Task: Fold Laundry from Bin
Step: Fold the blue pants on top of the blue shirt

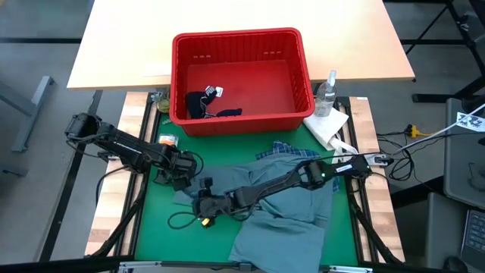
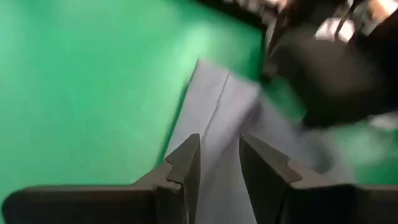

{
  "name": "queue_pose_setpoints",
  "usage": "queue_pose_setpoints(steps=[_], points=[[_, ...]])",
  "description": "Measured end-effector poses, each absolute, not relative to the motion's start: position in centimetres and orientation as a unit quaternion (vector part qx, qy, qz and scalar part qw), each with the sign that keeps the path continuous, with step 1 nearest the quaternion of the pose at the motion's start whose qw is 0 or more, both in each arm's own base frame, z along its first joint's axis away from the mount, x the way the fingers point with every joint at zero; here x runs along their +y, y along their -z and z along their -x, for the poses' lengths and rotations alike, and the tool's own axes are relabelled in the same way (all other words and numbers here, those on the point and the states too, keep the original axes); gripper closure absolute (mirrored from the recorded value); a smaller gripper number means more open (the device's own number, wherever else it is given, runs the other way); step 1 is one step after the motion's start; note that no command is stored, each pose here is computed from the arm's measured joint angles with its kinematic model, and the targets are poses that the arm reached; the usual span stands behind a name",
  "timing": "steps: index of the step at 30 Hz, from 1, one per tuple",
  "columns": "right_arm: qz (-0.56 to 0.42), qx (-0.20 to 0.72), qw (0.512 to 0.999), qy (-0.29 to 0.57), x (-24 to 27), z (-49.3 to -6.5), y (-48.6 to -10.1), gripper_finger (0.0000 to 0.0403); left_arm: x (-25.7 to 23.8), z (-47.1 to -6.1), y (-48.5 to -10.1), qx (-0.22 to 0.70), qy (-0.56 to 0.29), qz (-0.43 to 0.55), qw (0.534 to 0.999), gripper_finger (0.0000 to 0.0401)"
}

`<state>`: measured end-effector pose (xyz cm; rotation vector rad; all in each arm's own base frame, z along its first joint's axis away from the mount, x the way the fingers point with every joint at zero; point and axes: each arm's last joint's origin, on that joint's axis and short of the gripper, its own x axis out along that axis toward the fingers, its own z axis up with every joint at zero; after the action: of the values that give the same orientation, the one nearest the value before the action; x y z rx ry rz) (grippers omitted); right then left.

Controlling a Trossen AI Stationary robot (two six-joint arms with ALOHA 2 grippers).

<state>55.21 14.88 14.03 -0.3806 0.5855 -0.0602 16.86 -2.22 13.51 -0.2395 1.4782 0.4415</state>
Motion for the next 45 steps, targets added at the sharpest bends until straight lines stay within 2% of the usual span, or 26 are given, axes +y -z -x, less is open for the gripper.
queue_pose_setpoints(steps=[4, 8, 14, 21, 33, 45], points=[[0.129, 0.313, 0.941, -0.002, 14.7, -55.4, -11.1, 0.0292, -2.2, -16.9, -13.5, 0.666, -0.200, 0.109, 0.711, 0.0399], [0.075, 0.321, 0.943, -0.055, 15.0, -55.5, -10.1, 0.0292, -2.2, -16.9, -13.5, 0.664, -0.204, 0.110, 0.711, 0.0399], [0.057, 0.332, 0.935, -0.108, 16.0, -55.2, -9.7, 0.0292, -1.5, -17.0, -13.5, 0.644, -0.252, 0.094, 0.717, 0.0399], [0.055, 0.327, 0.937, -0.113, 16.1, -55.3, -9.6, 0.0292, -1.2, -17.0, -13.5, 0.636, -0.269, 0.078, 0.719, 0.0399], [0.089, 0.300, 0.946, -0.081, 15.5, -56.5, -12.8, 0.0292, -1.5, -17.9, -17.0, 0.676, -0.252, 0.075, 0.689, 0.0399], [0.138, 0.355, 0.923, -0.054, 14.9, -55.2, -16.2, 0.0292, -2.5, -18.1, -20.8, 0.702, -0.239, 0.039, 0.670, 0.0399]])
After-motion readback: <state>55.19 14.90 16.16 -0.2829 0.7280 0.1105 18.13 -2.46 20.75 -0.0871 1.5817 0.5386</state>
